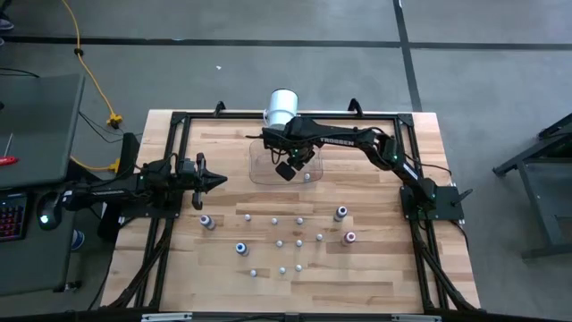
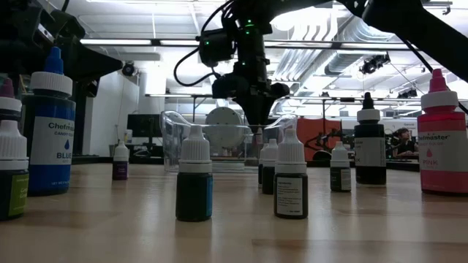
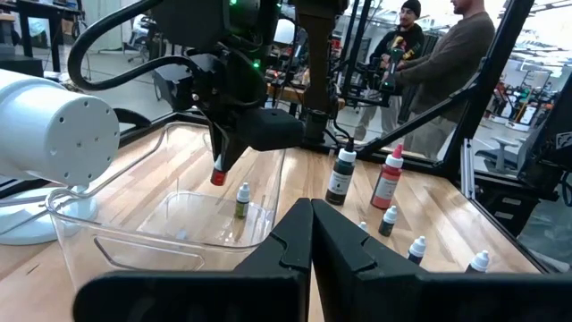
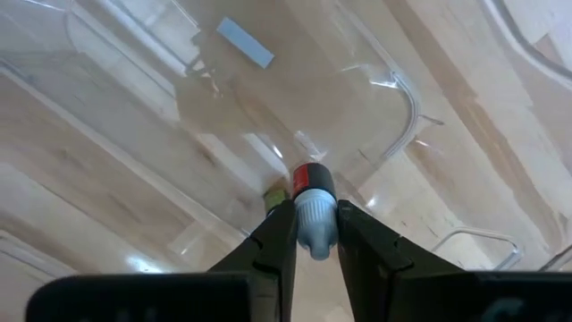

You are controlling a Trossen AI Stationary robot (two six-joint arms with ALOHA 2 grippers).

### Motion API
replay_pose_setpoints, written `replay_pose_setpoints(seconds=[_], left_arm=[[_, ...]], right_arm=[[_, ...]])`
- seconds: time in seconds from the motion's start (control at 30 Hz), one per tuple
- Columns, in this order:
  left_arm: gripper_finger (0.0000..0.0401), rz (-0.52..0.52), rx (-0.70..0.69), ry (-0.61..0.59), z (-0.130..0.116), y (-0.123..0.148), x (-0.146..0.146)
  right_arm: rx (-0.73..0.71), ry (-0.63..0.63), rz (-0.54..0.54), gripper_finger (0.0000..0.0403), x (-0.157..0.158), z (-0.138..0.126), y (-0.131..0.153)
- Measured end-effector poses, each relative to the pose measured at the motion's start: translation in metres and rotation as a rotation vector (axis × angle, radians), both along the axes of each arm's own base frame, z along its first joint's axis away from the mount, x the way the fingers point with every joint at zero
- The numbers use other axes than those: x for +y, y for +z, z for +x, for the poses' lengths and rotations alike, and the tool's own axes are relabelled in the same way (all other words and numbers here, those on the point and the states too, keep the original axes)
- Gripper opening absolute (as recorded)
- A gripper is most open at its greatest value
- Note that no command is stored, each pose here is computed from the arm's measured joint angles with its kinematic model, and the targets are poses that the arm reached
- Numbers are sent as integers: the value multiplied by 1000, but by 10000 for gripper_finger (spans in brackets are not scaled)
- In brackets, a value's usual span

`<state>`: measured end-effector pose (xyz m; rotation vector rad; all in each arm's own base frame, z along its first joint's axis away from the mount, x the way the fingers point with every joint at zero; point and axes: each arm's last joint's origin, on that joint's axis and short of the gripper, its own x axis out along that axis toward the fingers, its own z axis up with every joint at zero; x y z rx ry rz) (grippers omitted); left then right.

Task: Pick & Place food coloring
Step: Put the bottom small red food coloring bottle into the transparent bin

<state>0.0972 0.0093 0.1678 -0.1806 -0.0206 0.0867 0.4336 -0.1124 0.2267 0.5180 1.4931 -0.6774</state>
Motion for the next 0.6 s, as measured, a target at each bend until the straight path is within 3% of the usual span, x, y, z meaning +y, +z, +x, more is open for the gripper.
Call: replay_pose_setpoints(seconds=[0.17,0.33,0.6], left_arm=[[1,0,0,0,0,0,0],[1,0,0,0,0,0,0],[1,0,0,0,0,0,0]], right_arm=[[-6,3,4,65,0,1,0],[-21,5,63,65,3,2,-21],[-131,13,113,64,4,12,-36]])
